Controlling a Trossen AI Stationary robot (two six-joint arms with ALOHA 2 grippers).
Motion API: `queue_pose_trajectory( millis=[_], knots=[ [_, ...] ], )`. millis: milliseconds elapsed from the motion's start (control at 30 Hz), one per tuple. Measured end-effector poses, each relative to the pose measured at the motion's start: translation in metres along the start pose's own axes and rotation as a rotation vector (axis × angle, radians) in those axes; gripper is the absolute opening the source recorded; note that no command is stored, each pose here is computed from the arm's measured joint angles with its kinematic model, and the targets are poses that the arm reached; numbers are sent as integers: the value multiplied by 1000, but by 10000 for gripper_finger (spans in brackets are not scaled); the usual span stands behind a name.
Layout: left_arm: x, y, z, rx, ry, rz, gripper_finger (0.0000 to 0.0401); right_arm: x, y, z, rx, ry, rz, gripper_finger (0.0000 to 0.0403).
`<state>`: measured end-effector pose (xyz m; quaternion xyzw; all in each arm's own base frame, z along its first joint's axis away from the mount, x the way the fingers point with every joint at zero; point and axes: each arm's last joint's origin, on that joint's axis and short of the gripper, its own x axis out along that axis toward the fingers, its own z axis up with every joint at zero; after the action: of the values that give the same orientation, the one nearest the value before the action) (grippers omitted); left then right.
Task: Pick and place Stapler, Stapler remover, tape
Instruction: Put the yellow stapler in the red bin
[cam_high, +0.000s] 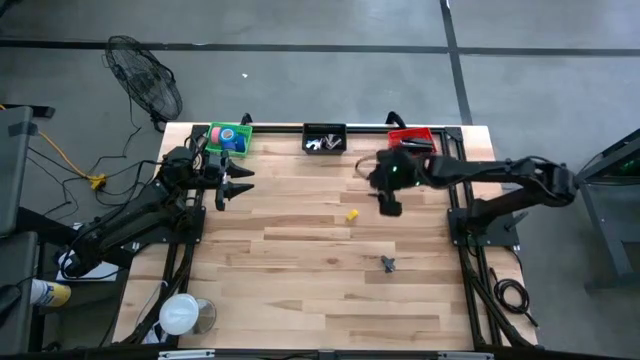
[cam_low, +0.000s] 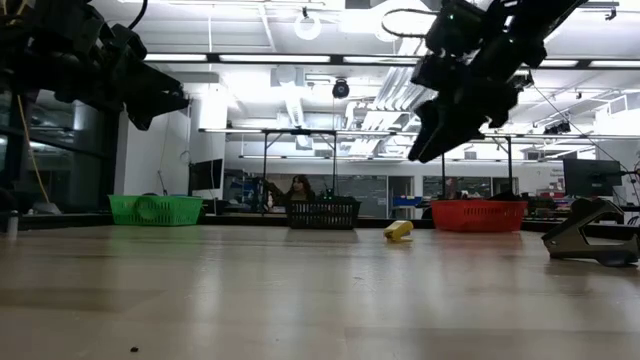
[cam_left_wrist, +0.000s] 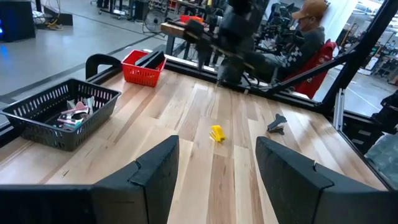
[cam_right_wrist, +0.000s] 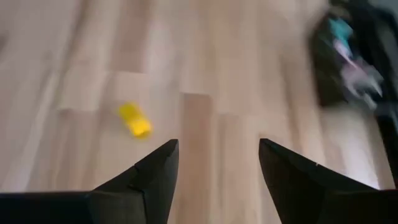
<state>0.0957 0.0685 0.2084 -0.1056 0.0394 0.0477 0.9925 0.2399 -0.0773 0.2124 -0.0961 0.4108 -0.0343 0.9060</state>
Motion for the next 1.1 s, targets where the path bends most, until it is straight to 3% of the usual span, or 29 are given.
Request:
queue_pose_trajectory(
  millis=[300,500,1100],
  knots=[
    [0,0,0,-1,0,0,211,50,35,6,-145,40,44,215],
    [0,0,0,-1,0,0,211,76,45,2,-175,45,72,215],
    [0,0,0,0,1,-1,211,92,51,-6,-165,67,154,198]
  ],
)
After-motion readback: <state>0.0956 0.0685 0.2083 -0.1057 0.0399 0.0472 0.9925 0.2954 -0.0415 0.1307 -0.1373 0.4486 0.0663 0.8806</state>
